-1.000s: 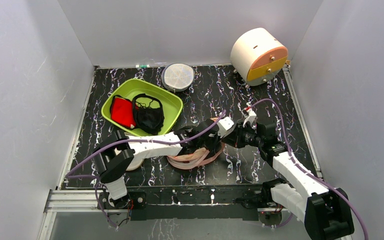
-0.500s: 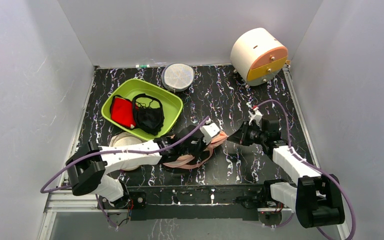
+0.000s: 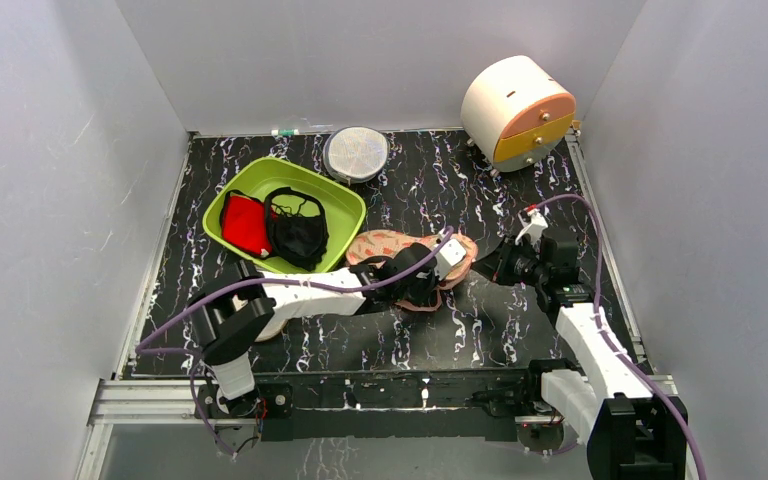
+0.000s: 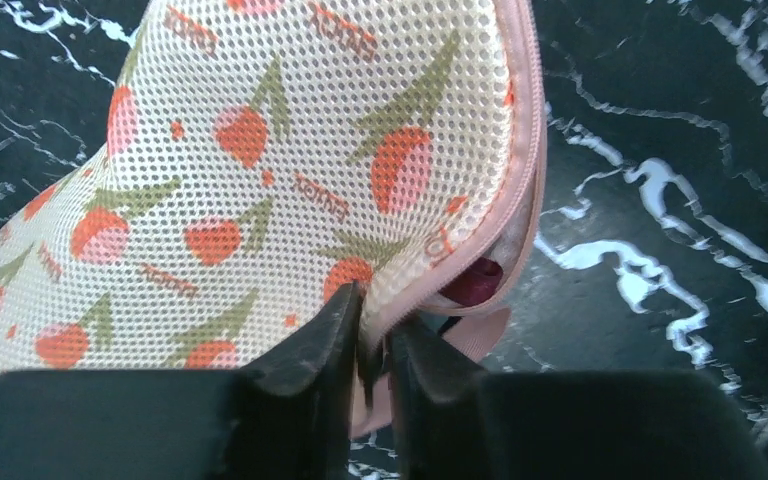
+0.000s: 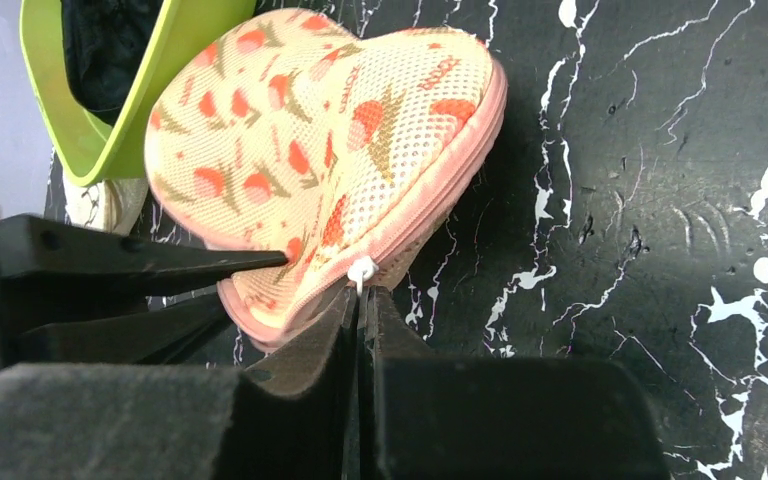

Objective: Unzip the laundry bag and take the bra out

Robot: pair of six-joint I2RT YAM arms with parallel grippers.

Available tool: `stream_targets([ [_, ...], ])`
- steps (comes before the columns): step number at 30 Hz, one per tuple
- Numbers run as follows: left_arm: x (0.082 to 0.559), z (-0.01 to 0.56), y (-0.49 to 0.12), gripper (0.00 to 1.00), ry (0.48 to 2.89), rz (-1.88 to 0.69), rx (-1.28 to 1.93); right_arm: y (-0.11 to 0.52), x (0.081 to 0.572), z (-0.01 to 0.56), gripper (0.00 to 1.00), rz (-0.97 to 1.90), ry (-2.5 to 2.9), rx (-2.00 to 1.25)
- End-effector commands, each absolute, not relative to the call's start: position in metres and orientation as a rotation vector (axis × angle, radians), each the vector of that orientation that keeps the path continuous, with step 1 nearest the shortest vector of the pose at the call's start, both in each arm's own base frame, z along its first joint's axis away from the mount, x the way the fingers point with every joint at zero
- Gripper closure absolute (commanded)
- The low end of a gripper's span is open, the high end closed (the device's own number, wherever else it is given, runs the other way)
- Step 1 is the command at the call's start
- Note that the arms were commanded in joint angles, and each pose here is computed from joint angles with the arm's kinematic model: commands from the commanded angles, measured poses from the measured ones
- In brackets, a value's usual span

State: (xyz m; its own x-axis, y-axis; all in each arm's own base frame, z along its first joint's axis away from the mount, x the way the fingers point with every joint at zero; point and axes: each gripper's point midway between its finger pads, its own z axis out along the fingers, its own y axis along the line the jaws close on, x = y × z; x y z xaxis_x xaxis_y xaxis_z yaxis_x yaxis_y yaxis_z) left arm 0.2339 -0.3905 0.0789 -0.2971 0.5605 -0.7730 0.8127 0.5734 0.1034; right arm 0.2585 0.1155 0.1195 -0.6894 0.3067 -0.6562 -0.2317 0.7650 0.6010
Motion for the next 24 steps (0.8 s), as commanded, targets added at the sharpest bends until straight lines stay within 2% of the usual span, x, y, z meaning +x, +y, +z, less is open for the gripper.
stream_targets([
  [1,0.248,0.102,-0.388,0.75,1.956,-0.32,1.077,0.12,0.263,0.155,1.0,0.875,2.073,-0.056],
  [5,0.234,0.111,-0.375,0.5,1.954,-0.375,1.074,0.132,0.254,0.15,1.0,0.959,2.063,-0.1],
  [11,0.193,0.133,-0.386,0.24,1.954,-0.669,1.1,0.151,0.239,0.144,1.0,1.069,2.086,-0.19],
  [13,0.192,0.148,-0.397,0.19,1.923,-0.74,1.057,0.159,0.231,0.144,1.0,1.112,2.098,-0.218],
  [17,0.205,0.151,-0.412,0.17,1.913,-0.734,1.02,0.171,0.218,0.143,1.0,1.171,2.125,-0.248],
  [20,0.218,0.138,-0.419,0.22,1.956,-0.655,1.029,0.174,0.21,0.145,1.0,1.184,2.131,-0.246],
  [22,0.221,0.13,-0.422,0.29,1.969,-0.627,1.054,0.174,0.207,0.149,1.0,1.183,2.121,-0.244],
  [24,0.221,0.125,-0.422,0.43,1.975,-0.615,1.068,0.173,0.206,0.152,1.0,1.177,2.111,-0.244],
])
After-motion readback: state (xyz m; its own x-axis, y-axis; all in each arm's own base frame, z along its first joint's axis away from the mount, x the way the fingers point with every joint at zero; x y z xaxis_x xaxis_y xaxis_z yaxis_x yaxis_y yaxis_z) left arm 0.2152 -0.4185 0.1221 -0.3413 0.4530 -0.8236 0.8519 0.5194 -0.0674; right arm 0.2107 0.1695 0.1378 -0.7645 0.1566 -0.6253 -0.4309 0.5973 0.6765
